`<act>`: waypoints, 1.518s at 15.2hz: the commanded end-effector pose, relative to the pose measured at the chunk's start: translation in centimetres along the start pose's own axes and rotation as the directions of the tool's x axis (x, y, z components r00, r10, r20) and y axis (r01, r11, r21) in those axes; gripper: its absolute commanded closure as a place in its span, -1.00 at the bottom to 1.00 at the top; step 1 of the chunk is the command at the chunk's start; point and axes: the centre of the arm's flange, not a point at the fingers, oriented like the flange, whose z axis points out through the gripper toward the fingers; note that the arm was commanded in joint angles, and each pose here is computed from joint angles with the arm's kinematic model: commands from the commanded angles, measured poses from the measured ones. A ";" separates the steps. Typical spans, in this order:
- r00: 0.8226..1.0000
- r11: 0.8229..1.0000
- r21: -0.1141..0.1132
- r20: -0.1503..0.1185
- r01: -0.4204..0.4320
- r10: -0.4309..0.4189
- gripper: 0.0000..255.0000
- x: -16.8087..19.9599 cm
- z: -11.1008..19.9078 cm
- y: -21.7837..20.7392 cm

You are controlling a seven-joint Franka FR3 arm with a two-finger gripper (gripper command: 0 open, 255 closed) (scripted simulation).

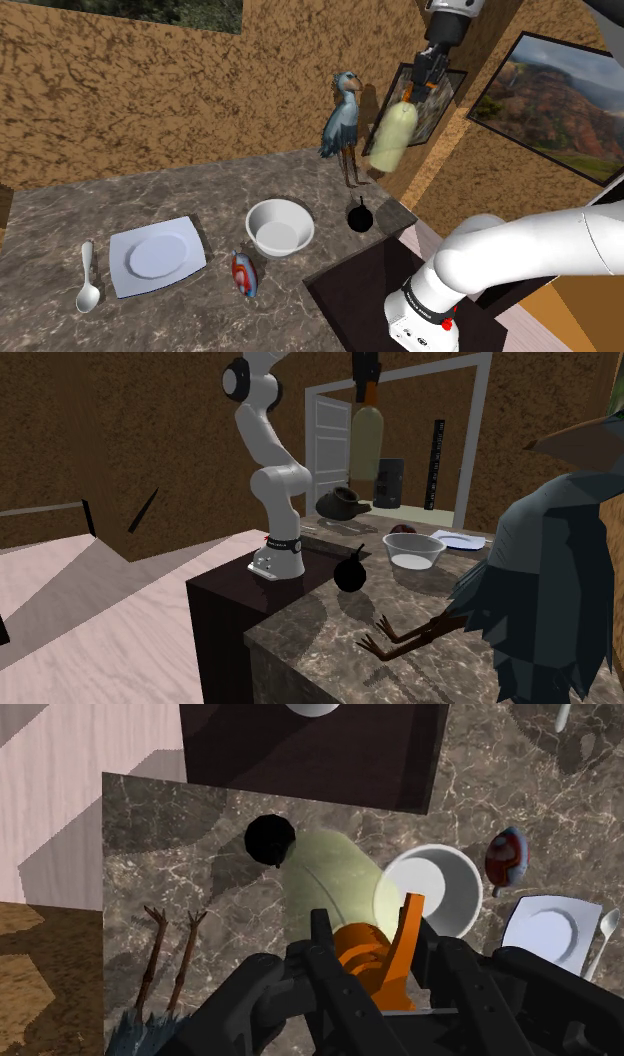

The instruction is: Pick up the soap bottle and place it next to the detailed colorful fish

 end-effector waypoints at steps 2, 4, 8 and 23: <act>1.000 1.000 0.001 0.000 -0.002 0.002 1.00 1.1 0.2 -3.8; 1.000 1.000 0.001 0.000 -0.002 0.002 1.00 1.5 0.3 -6.4; 1.000 1.000 0.001 0.000 -0.002 0.002 1.00 2.4 0.4 -11.6; 1.000 1.000 0.001 0.000 -0.002 0.002 1.00 5.9 0.7 -31.1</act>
